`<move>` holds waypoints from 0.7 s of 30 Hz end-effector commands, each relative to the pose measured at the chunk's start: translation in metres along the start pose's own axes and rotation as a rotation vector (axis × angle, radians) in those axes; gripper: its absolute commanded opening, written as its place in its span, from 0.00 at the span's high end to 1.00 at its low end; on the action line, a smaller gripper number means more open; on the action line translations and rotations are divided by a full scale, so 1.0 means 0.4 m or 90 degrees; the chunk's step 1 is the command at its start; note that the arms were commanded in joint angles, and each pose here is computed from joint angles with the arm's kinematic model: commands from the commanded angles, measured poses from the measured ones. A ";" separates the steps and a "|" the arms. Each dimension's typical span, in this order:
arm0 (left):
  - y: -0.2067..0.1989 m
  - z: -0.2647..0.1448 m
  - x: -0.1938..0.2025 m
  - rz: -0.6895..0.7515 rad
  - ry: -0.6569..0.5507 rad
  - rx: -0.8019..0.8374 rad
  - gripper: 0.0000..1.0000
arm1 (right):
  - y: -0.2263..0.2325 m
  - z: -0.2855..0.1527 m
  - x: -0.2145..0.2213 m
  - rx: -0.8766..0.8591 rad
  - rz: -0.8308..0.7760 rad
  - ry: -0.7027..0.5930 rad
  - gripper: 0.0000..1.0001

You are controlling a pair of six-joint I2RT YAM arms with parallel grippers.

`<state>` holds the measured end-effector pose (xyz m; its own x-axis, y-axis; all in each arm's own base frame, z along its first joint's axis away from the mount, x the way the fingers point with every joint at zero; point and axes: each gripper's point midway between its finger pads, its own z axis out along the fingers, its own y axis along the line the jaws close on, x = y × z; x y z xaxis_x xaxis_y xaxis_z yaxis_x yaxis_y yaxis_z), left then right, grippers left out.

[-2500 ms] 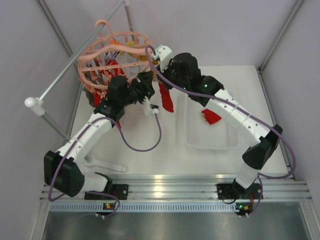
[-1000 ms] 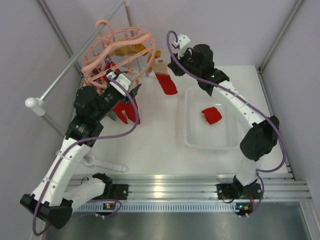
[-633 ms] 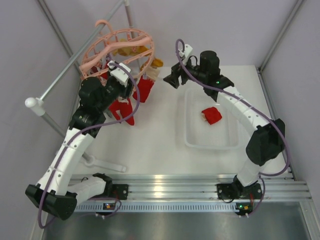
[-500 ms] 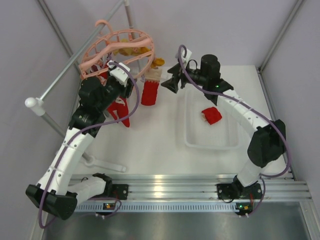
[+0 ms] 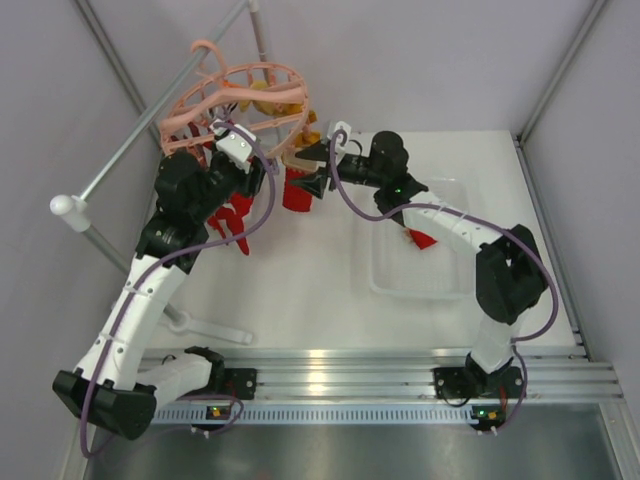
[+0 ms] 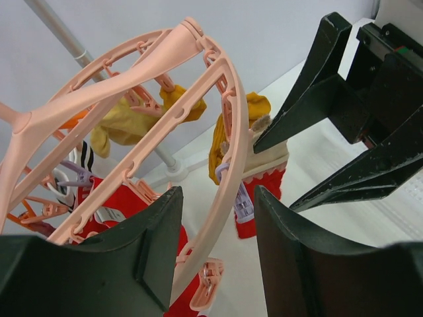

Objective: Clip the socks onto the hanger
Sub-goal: Open the clamp at the hanger.

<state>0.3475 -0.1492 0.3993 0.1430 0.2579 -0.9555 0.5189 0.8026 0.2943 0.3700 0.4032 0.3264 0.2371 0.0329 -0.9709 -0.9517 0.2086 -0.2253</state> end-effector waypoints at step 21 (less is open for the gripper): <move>0.015 0.040 0.009 -0.023 0.012 0.018 0.64 | 0.049 -0.031 -0.105 -0.005 -0.044 -0.045 0.49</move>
<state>0.3691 -0.1483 0.3693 0.0499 0.2835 -0.9577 0.5375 0.8006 0.2650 0.3702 0.4022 0.3172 0.2408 0.0049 -0.9706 -0.9358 0.2666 -0.2308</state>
